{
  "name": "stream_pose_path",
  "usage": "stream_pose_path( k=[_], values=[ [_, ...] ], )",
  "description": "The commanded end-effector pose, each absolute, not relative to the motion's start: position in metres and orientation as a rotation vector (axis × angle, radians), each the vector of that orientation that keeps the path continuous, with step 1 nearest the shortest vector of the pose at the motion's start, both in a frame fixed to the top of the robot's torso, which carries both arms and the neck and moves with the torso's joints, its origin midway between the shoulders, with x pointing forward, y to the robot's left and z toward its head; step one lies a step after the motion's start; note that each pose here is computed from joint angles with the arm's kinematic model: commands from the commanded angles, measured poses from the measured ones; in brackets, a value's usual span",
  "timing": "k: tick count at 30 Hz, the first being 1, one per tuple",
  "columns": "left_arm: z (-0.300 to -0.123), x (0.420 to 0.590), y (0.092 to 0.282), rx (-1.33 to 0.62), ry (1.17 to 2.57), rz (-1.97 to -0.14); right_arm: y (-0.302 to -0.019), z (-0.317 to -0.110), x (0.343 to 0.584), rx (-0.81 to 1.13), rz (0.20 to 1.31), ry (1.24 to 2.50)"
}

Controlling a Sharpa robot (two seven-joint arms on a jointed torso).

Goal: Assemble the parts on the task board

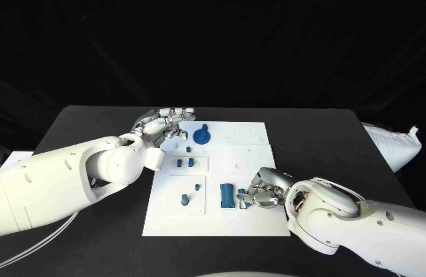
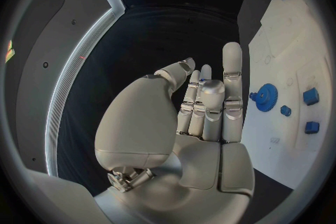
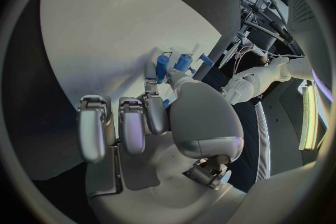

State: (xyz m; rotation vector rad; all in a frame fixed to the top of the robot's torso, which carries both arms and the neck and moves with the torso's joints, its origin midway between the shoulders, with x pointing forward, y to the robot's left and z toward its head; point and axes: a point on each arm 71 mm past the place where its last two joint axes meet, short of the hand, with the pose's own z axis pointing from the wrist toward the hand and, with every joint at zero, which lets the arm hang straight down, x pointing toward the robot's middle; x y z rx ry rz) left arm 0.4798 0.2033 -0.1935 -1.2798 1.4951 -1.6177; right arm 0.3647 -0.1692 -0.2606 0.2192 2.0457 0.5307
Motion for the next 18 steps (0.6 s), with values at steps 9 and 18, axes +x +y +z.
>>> stream_pose_path(
  k=[9,18],
  values=[
    [-0.1925,0.479,0.201,-1.268,1.502,-1.64,-0.1647,-0.2599,0.3614,0.179,0.539,2.037],
    [-0.1926,0.479,0.2016,-1.269,1.502,-1.637,-0.1663,-0.2585,0.3617,0.175,0.535,2.018]
  ],
)
